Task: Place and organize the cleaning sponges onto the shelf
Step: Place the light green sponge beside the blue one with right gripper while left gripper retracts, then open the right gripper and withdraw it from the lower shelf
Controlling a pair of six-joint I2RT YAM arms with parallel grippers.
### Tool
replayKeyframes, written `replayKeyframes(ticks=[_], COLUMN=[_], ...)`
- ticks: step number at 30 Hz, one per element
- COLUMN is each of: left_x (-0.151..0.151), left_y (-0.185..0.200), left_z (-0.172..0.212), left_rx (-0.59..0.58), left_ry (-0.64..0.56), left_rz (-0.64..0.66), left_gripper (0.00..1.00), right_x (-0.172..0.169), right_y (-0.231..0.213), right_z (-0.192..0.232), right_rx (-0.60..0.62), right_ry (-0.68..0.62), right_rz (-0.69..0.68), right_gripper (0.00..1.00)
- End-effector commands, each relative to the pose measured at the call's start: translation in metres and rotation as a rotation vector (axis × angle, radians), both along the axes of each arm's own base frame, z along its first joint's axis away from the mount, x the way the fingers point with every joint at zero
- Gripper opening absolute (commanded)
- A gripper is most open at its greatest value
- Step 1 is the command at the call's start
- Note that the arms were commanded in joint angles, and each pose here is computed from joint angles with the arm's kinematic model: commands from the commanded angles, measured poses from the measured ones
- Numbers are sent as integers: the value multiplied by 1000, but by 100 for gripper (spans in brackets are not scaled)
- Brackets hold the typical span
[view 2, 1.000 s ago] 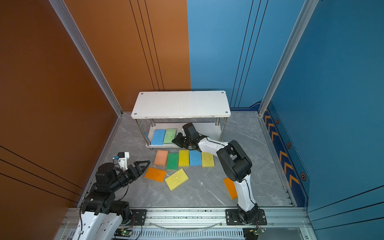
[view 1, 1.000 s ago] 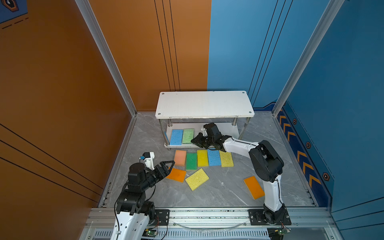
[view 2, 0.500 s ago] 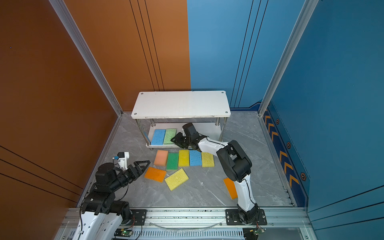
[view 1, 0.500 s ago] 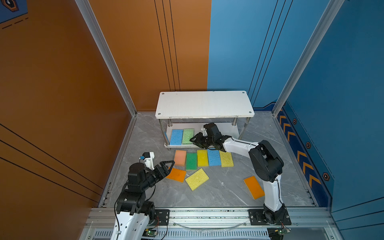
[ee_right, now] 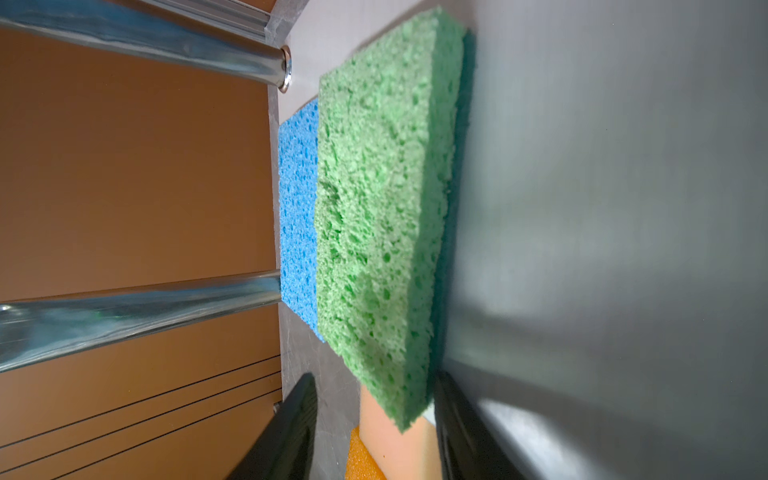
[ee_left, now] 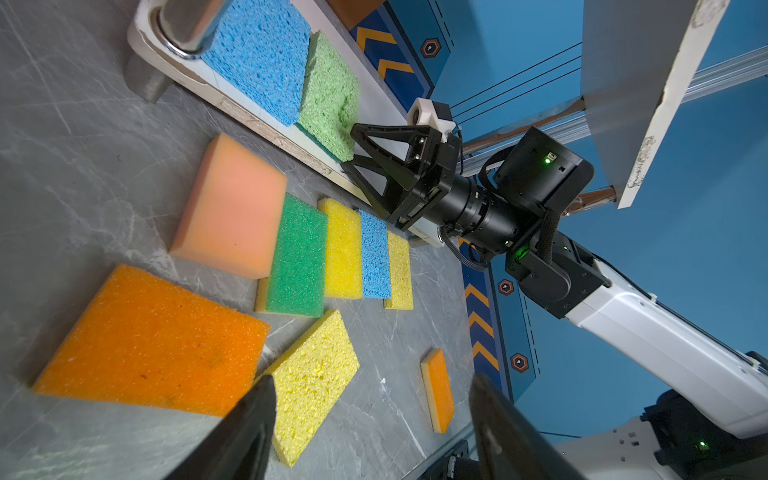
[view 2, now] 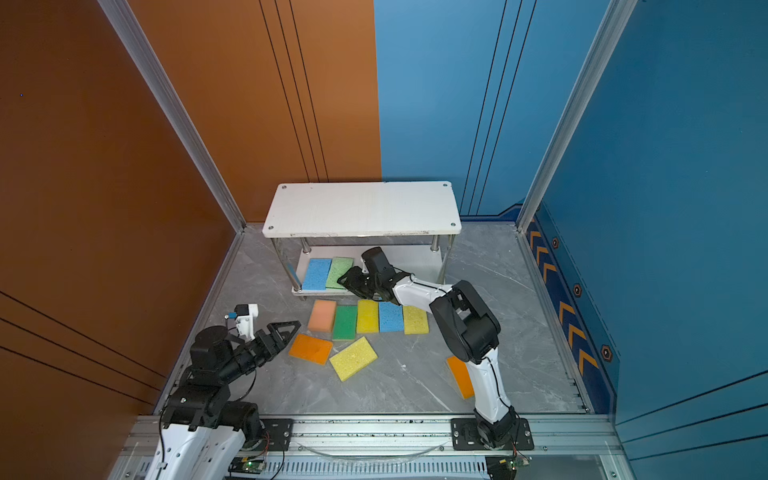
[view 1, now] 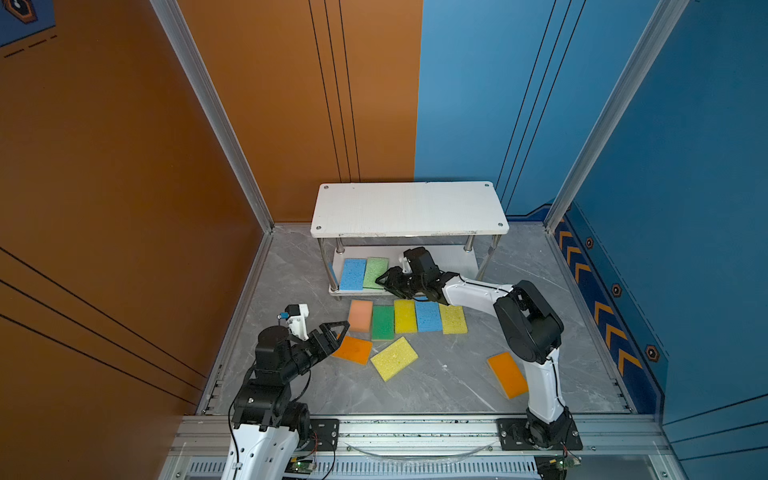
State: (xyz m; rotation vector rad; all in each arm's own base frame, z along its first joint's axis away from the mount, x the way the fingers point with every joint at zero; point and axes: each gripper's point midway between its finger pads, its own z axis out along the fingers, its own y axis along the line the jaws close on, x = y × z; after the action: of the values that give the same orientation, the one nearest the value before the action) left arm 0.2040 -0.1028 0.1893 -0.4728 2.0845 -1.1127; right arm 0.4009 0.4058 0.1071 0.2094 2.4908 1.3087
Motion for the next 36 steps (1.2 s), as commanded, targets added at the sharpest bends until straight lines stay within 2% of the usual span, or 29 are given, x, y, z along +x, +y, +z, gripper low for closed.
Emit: replayKeyframes(ticks=[1, 9, 15, 19, 22, 23, 28, 36], left_x=[-3, -4, -5, -4, -3, -2, 1, 3], left_y=[-2, -2, -4, -5, -5, -6, -11, -30], left_z=[-1, 0, -1, 2, 3, 3, 4, -6], left_rx=[-9, -14, -21, -25, -30, -32, -52, -61], left_ry=[5, 4, 10, 3, 2, 4, -2, 21], left_rz=[-18, -17, -24, -29, -34, -35, -56, -129], left_gripper=[74, 74, 74, 83, 85, 90, 100, 98], right_x=[-4, -8, -21, -37, -51, -56, -79, -106], right_y=[-4, -5, -17, -38, -56, -62, -99, -156], right_z=[-13, 10, 28, 33, 37, 39, 40, 33], right_rx=[-67, -50, -82, -147, -195, -211, -316, -403], right_ry=[12, -25, -74, -106, -130, -136, -162, -132], right_rz=[5, 8, 11, 21, 25, 26, 33, 27], right_gripper=[48, 48, 48, 49, 49, 49, 50, 55])
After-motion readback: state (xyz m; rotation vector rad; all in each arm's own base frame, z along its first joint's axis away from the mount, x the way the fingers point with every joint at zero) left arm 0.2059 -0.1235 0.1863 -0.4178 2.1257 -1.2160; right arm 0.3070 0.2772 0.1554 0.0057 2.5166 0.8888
